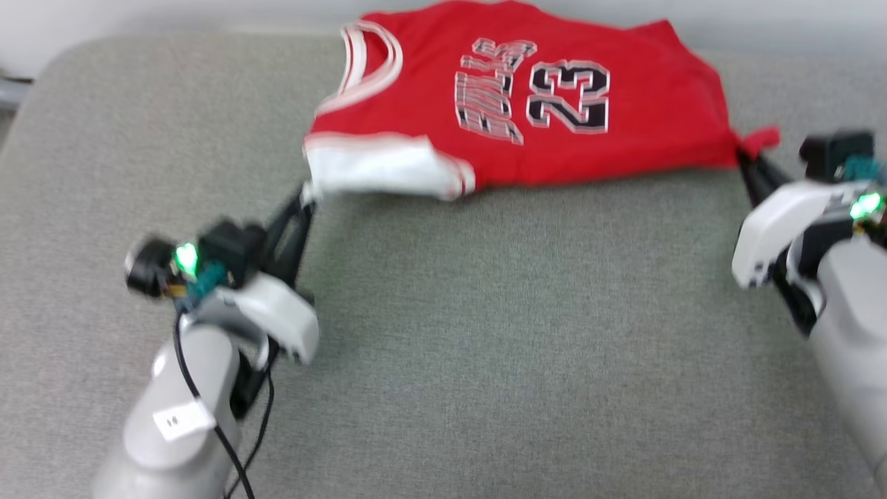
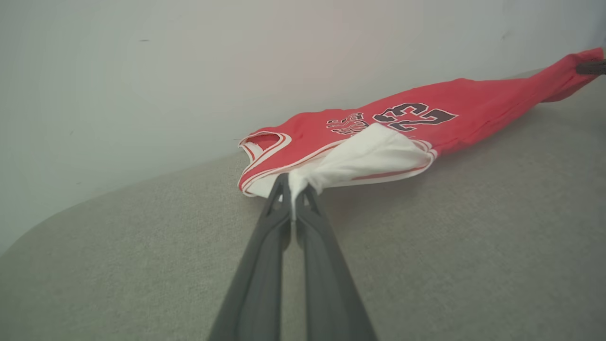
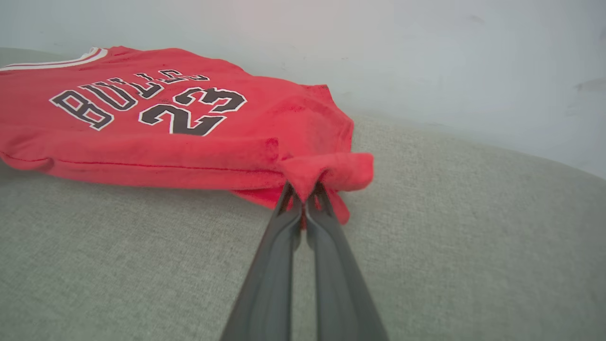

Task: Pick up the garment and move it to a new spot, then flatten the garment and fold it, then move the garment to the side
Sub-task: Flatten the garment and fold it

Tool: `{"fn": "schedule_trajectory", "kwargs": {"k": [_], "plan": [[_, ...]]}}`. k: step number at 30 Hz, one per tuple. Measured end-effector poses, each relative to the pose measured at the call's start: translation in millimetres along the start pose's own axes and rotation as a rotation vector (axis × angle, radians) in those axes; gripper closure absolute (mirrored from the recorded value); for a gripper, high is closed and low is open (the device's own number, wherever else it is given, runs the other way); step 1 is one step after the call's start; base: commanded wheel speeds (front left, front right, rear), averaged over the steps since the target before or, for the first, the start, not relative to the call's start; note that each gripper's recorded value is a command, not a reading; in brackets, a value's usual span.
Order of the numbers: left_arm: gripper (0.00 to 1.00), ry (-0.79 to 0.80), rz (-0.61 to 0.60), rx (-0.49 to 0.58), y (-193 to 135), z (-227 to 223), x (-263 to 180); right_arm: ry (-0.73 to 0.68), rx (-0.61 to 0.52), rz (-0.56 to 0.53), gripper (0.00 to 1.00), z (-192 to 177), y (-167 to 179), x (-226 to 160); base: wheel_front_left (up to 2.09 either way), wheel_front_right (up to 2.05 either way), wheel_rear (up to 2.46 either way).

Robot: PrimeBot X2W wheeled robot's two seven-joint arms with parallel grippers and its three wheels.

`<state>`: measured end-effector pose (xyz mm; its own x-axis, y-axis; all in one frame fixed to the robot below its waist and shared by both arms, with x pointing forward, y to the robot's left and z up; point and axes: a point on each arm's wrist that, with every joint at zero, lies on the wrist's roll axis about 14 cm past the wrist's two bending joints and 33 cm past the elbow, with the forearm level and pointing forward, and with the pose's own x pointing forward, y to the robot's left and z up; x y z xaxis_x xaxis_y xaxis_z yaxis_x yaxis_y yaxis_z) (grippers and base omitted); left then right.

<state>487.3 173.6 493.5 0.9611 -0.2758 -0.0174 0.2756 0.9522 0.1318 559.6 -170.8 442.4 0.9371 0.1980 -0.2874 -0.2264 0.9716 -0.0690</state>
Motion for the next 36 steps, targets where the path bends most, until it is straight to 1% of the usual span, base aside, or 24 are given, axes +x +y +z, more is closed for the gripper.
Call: {"fn": "schedule_trajectory", "kwargs": {"k": [2, 7, 8, 11, 16, 22, 24, 32, 36], "plan": [[1.0, 0.048, -0.004, -0.017, -6, -14, -18, 0.02, 0.0, 0.014, 1.0, -8, 5, -12, 0.0, 0.0, 0.0], [1.0, 0.099, 0.007, -0.043, -8, -28, -53, 0.044, 0.034, 0.059, 1.0, -24, 21, -37, 0.0, 0.0, 0.0], [1.0, 0.113, 0.007, -0.043, -9, -32, -61, 0.056, 0.025, 0.071, 1.0, -28, 24, -42, 0.0, 0.0, 0.0], [1.0, 0.152, 0.009, -0.057, -12, -42, -84, 0.089, 0.028, 0.079, 1.0, -41, 24, -58, 0.0, 0.0, 0.0], [1.0, 0.231, -0.045, -0.076, -34, -58, -121, 0.149, 0.073, 0.081, 1.0, -61, 25, -83, 0.0, 0.0, 0.0], [1.0, 0.265, -0.095, -0.095, -51, -57, -156, 0.209, 0.126, 0.097, 1.0, -77, 26, -113, 0.0, 0.0, 0.0], [1.0, 0.283, -0.123, -0.09, -58, -58, -168, 0.226, 0.122, 0.102, 1.0, -80, 23, -124, 0.0, 0.0, 0.0], [1.0, 0.318, -0.228, -0.127, -92, -53, -209, 0.261, 0.115, 0.128, 1.0, -86, 11, -166, 0.0, 0.0, 0.0], [1.0, 0.321, -0.251, -0.161, -104, -50, -223, 0.273, 0.13, 0.133, 1.0, -89, 7, -184, 0.0, 0.0, 0.0]]}}
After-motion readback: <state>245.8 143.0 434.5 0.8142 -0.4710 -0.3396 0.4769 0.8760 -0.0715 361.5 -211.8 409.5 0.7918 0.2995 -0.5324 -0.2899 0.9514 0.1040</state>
